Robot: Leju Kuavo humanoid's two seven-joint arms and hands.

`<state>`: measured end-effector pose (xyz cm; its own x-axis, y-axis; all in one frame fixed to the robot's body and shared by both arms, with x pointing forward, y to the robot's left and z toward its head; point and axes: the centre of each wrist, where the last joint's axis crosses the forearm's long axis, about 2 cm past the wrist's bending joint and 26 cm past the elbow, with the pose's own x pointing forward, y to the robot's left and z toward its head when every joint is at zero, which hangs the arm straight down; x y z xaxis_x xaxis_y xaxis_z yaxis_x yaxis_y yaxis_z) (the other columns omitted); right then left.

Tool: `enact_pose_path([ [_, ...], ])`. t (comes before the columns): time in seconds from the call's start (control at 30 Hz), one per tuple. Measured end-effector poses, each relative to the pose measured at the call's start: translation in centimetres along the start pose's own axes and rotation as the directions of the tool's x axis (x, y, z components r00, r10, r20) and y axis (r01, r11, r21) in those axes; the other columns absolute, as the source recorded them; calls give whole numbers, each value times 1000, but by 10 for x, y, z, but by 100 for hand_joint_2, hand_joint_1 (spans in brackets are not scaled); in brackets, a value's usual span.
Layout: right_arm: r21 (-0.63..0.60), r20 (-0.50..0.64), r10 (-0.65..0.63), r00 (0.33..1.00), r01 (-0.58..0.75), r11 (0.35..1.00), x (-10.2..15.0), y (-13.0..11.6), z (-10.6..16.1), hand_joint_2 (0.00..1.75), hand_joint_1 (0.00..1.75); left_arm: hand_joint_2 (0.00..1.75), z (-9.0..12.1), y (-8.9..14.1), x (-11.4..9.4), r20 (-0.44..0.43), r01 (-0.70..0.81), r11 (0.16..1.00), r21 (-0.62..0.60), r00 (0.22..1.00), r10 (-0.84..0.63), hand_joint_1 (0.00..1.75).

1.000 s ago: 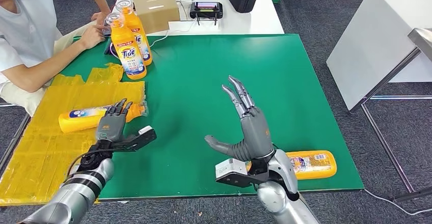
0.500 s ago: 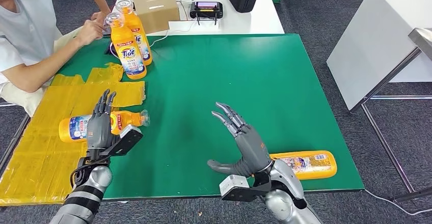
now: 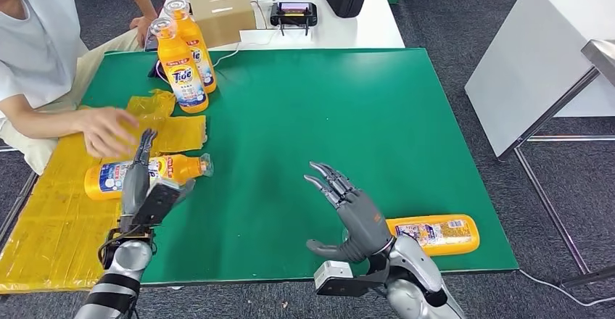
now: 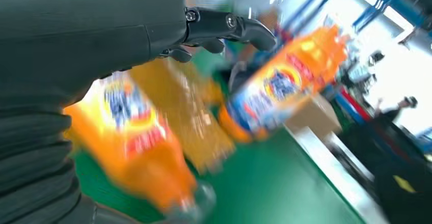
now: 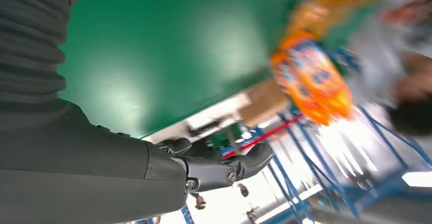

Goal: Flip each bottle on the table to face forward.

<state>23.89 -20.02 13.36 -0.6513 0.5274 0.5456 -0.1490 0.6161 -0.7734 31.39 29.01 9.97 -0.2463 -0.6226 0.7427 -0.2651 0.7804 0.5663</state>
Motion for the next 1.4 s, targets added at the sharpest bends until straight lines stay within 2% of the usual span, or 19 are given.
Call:
enact_pose_path([
  [0.1,50,-65,99,993,-96,994,-10,1,16,175,0,175,6,3,9,-6,-136,991,-14,991,136,0],
  [0.23,82,-136,179,974,-169,982,-23,0,34,175,0,175,11,7,18,4,-241,970,-24,970,241,0],
  [0.4,134,-252,316,915,-291,947,-42,-4,53,175,0,175,18,8,27,4,-376,926,-43,927,376,0],
  [0.6,184,-337,400,852,-357,916,-61,-8,68,175,0,175,20,8,32,11,-408,912,-34,913,409,0],
  [0.97,262,-425,484,765,-408,875,-80,-13,85,175,0,175,22,5,35,7,-420,907,-31,907,420,0],
  [1.4,328,-477,512,715,-396,858,-99,-19,102,175,0,175,23,1,38,9,-428,903,-41,903,429,0],
])
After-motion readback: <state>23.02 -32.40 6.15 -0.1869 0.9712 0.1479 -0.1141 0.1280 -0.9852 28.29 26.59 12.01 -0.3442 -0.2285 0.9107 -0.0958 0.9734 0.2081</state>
